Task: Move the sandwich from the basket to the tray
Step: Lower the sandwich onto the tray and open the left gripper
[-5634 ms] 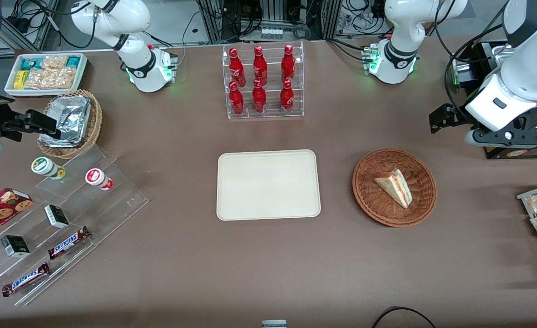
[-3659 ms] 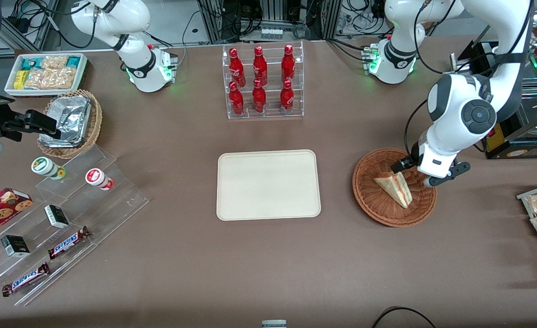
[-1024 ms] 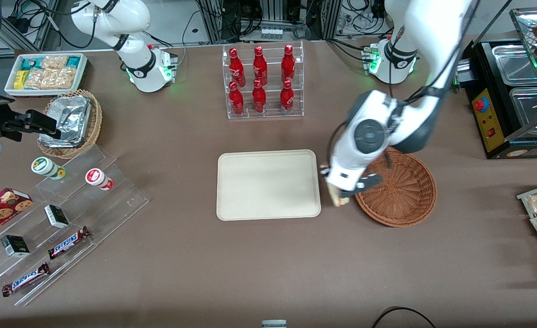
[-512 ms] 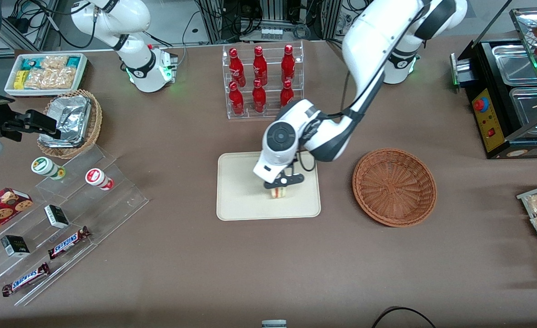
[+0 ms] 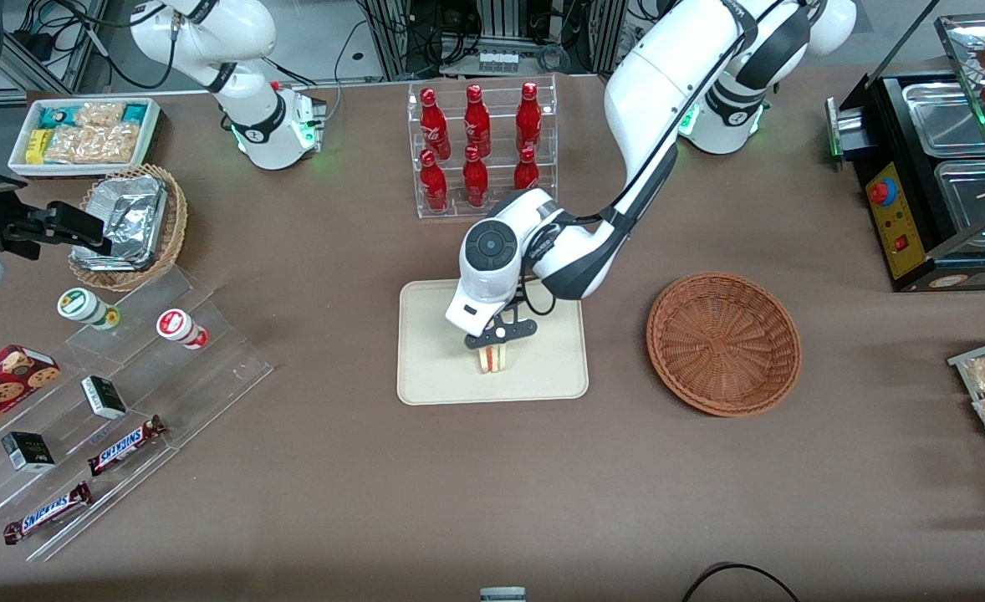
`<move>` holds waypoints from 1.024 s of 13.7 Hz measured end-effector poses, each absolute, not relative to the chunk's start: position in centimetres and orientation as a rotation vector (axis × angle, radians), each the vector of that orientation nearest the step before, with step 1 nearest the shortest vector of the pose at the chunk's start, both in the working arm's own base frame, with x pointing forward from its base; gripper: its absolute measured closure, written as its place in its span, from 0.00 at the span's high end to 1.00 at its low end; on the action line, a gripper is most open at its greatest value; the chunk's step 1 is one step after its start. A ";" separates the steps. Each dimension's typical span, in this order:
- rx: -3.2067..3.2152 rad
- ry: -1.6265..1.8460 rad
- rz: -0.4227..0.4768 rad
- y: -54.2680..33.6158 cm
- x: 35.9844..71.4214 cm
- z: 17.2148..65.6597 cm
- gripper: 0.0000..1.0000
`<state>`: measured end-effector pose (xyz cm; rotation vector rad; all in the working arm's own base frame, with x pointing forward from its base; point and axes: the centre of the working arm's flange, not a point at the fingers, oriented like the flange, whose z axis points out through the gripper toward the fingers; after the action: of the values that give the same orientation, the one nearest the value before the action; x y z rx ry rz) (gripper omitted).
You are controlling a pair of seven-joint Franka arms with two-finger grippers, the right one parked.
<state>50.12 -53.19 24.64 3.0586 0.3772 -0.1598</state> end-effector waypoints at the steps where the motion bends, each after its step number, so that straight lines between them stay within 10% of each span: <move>1: 3.055 0.380 -0.154 -53.2 50.3 24.8 0.15; 8: 3.064 0.383 -0.169 -53.1 50.3 23.8 0.34; 14: 3.035 0.386 -0.127 -53.5 51.2 25.7 0.93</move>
<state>51.20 -53.53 25.67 3.0352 0.3855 -0.1273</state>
